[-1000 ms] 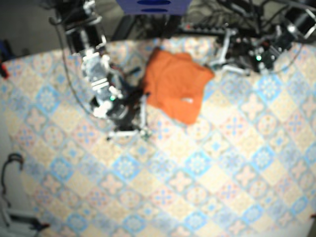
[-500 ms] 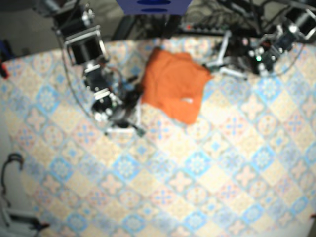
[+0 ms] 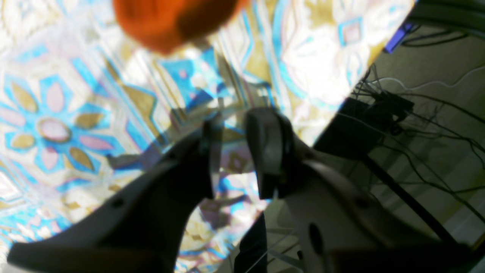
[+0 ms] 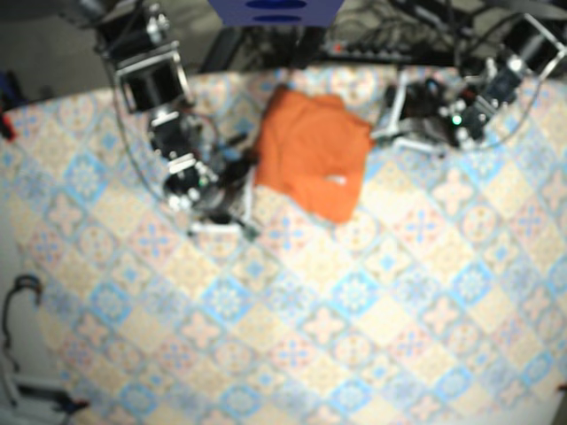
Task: Fold the T-shirt properly
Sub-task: 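Grasp the shirt's edges with both grippers and flatten the bundle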
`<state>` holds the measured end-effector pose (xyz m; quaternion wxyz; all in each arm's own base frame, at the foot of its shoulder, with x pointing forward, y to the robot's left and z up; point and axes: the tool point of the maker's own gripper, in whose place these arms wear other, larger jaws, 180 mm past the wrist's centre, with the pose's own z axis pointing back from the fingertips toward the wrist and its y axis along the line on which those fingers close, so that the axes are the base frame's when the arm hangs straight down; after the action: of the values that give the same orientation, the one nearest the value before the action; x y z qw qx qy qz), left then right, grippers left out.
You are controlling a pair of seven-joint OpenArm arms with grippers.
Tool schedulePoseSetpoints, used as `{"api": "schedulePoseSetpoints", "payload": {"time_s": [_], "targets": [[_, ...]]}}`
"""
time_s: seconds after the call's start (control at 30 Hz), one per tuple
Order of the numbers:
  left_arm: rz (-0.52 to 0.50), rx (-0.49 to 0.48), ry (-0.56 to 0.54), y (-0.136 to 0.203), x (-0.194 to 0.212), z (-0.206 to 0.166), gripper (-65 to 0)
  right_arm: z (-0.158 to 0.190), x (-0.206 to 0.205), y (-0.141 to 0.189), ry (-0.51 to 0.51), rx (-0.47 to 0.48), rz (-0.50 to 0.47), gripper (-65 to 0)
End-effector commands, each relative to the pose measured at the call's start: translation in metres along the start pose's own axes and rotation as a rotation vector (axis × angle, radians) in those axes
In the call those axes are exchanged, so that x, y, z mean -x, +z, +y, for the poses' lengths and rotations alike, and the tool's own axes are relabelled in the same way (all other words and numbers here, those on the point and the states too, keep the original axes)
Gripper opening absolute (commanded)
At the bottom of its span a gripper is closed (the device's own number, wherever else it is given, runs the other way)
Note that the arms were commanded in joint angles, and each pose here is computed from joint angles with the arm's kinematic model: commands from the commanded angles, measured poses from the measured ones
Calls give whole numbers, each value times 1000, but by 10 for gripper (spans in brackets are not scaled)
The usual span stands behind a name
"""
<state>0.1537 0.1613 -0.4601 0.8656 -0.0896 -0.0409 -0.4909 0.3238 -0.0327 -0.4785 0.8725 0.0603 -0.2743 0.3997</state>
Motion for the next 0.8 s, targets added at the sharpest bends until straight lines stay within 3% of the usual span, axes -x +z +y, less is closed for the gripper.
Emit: {"api": "schedulePoseSetpoints", "payload": {"time_s": [0.0, 0.27, 0.77], "targets": [[-2, -17, -5, 4, -1, 7, -504, -1, -3, 1, 8, -2, 5, -556], [-10, -65, -44, -3, -17, 8, -504, 10, 10, 0, -1, -20, 26, -556], [-31, -153, -38, 11, -36, 52, -504, 30, 24, 3, -8, -43, 39, -558]]}}
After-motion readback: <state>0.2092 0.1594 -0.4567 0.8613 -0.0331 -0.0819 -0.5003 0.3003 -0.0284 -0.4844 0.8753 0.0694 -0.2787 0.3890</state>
